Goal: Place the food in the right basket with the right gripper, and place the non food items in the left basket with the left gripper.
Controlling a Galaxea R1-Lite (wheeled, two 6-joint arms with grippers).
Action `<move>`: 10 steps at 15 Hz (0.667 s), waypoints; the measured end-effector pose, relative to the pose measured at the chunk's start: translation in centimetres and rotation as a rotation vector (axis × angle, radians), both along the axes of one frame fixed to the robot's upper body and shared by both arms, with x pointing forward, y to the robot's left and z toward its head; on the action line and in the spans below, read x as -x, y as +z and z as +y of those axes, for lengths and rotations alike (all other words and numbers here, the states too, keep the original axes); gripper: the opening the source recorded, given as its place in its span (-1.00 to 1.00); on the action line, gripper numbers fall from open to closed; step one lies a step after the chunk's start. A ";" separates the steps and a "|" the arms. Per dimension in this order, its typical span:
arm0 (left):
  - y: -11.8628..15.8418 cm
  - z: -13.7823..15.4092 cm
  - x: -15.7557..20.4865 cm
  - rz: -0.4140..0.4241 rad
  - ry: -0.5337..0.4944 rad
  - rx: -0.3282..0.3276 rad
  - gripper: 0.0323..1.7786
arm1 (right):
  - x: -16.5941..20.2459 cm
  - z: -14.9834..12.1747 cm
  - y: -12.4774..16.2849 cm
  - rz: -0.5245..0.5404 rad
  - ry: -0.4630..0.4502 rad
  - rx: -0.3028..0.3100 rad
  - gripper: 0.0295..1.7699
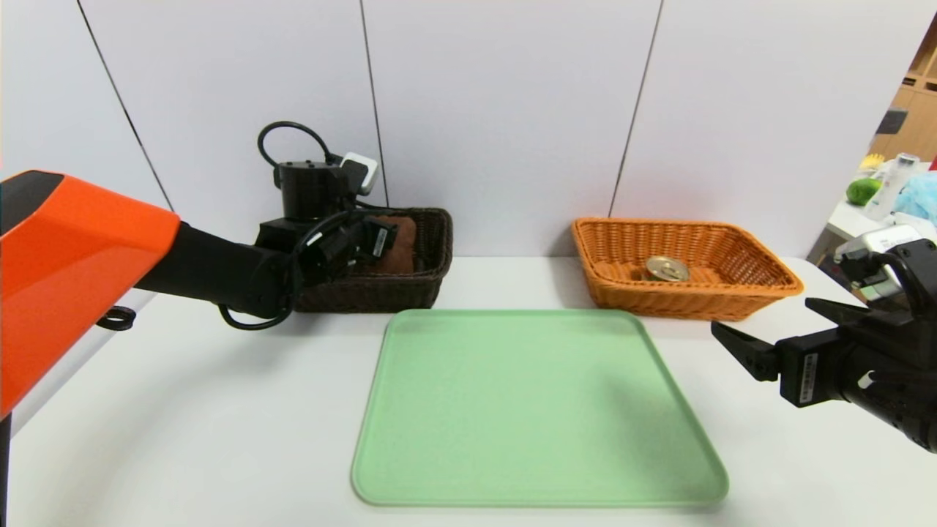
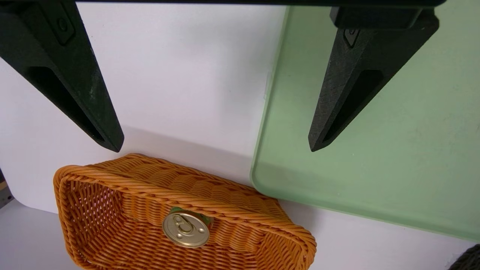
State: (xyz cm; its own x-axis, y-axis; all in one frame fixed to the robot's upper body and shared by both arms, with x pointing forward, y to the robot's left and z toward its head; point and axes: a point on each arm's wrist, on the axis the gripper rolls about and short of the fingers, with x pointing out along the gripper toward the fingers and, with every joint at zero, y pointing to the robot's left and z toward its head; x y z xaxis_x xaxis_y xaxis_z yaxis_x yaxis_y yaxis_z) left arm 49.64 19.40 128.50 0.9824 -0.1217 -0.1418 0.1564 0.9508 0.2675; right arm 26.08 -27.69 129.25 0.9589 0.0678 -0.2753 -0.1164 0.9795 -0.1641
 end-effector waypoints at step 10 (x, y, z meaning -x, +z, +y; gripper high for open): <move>2.9 2.8 7.2 -0.024 0.066 0.036 0.85 | -0.5 -0.5 0.1 0.002 -0.038 0.006 0.92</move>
State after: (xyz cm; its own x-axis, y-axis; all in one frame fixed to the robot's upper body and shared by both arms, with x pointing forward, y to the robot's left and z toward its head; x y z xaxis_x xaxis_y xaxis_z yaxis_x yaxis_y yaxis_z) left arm 42.46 22.24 131.43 0.9916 -0.0607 -0.1145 0.0865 0.9679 0.2362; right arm 26.60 -28.15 129.31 0.9602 0.0300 -0.2776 -0.0797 0.9823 -0.1695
